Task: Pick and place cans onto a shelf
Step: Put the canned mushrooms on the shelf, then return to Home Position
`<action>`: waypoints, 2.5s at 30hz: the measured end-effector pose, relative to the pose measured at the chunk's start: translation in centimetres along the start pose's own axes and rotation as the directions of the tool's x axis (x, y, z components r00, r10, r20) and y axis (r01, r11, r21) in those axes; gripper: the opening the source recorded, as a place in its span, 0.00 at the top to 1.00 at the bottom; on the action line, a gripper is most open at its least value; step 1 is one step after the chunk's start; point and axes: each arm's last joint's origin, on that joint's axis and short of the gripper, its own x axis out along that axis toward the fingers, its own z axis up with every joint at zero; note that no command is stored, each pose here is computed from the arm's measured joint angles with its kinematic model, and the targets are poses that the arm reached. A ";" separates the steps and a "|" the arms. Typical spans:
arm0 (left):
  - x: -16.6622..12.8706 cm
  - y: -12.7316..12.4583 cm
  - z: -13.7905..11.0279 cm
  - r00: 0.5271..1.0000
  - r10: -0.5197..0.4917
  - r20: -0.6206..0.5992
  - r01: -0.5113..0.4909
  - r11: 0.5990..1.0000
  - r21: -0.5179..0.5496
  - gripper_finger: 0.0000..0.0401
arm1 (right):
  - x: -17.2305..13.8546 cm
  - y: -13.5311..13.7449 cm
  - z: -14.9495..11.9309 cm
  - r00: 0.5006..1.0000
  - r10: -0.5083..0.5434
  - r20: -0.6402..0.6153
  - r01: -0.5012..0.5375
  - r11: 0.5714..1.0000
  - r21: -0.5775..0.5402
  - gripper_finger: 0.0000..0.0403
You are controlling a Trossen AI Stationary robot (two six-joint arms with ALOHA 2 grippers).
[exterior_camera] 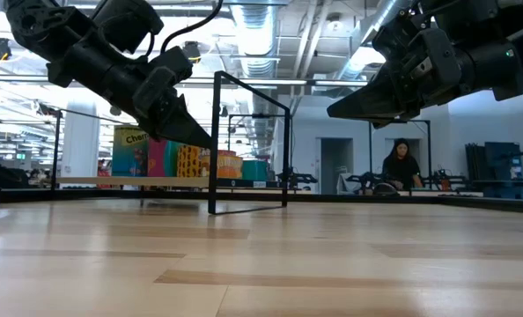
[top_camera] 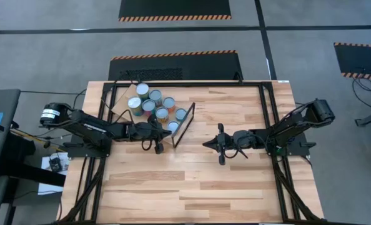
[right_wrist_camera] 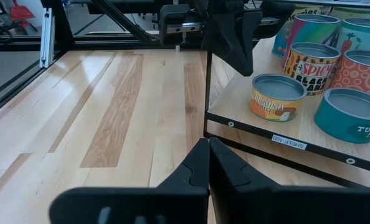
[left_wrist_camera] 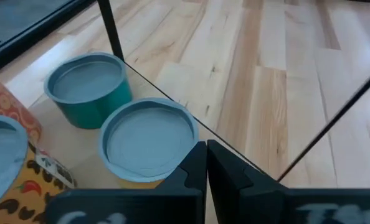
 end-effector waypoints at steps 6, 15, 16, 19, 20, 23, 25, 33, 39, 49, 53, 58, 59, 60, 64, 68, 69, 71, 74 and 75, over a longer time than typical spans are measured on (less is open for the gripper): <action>0.0 0.0 0.0 1.000 -0.007 -0.001 0.007 1.000 -0.004 1.00 | 0.0 0.0 0.0 1.000 0.000 0.000 0.000 1.000 0.000 0.95; 0.0 -0.2 0.4 1.000 -0.011 0.011 0.011 1.000 -0.002 1.00 | 0.0 0.0 0.0 1.000 0.000 -0.001 0.000 1.000 0.000 0.95; 0.0 -0.2 0.5 1.000 -0.012 0.010 0.012 1.000 -0.001 1.00 | 0.0 0.0 0.0 1.000 0.000 0.000 0.000 1.000 0.000 0.95; 0.0 -0.5 0.7 1.000 -0.018 0.007 0.018 1.000 0.008 1.00 | 0.0 0.0 0.0 1.000 0.000 0.000 0.000 1.000 0.000 0.96; 0.0 -0.5 0.7 1.000 -0.017 0.006 0.017 1.000 0.011 1.00 | 0.0 0.0 0.0 1.000 0.000 0.000 0.000 1.000 0.000 0.96; 0.0 -0.5 0.6 1.000 -0.004 -0.001 0.004 1.000 0.015 1.00 | 0.0 0.0 0.0 1.000 0.000 0.000 0.000 1.000 0.000 0.96; 0.0 -0.5 0.5 1.000 0.009 -0.010 -0.009 1.000 0.018 1.00 | 0.0 0.0 0.0 1.000 0.000 0.000 0.000 1.000 0.000 0.95; 0.0 -0.4 0.4 1.000 0.014 -0.017 -0.014 1.000 0.021 1.00 | 0.0 0.0 0.0 1.000 0.000 0.000 0.000 1.000 0.000 0.96; 0.4 -0.5 0.1 0.999 0.016 -0.030 -0.015 1.000 0.025 1.00 | 0.0 0.0 0.0 1.000 0.000 0.000 0.000 1.000 0.000 0.95; 3.3 -1.2 -0.1 0.996 0.034 -0.086 -0.029 0.997 0.067 1.00 | 0.0 0.0 0.0 1.000 0.000 -0.003 0.000 1.000 -0.001 0.96; 3.3 -1.1 0.0 0.994 0.066 -0.083 -0.059 0.995 0.075 1.00 | 0.0 0.0 -0.1 1.000 0.000 -0.008 0.000 1.000 -0.002 0.95; 3.2 -1.0 0.0 0.991 0.097 -0.087 -0.090 0.993 0.081 1.00 | 0.0 0.0 -0.1 1.000 -0.001 -0.012 0.001 1.000 -0.003 0.96; 3.1 -1.0 0.0 0.991 0.104 -0.088 -0.096 0.992 0.082 1.00 | 0.0 0.0 -0.1 1.000 -0.001 -0.011 0.001 1.000 -0.003 0.96; 3.1 -1.0 -0.1 0.990 0.109 -0.087 -0.102 0.991 0.083 1.00 | 0.0 0.0 -0.1 1.000 -0.001 -0.011 0.001 1.000 -0.002 0.96; 3.2 -0.8 0.0 0.988 0.127 -0.084 -0.120 0.989 0.081 1.00 | 0.0 0.0 -0.1 1.000 -0.001 -0.011 0.001 1.000 -0.002 0.95; 3.2 -0.6 0.0 0.987 0.135 -0.084 -0.128 0.988 0.088 1.00 | 0.0 0.0 -0.1 1.000 -0.001 -0.011 0.001 1.000 -0.002 0.96; 3.2 -0.6 0.0 0.987 0.135 -0.084 -0.127 0.988 0.090 1.00 | 0.0 0.0 -0.1 1.000 -0.001 -0.011 0.001 1.000 -0.002 0.96; 3.0 -0.6 0.1 0.988 0.128 -0.087 -0.119 0.988 0.099 1.00 | 0.0 0.0 -0.1 1.000 -0.001 -0.011 0.001 1.000 -0.002 0.96; 2.3 -0.5 0.7 0.990 0.117 -0.081 -0.109 0.989 0.098 1.00 | 0.0 0.0 -0.1 1.000 0.000 -0.014 0.000 1.000 -0.003 0.95; 1.9 -0.5 0.9 0.990 0.117 -0.078 -0.109 0.989 0.097 1.00 | 0.0 0.0 -0.1 1.000 0.001 -0.015 -0.001 1.000 -0.003 0.95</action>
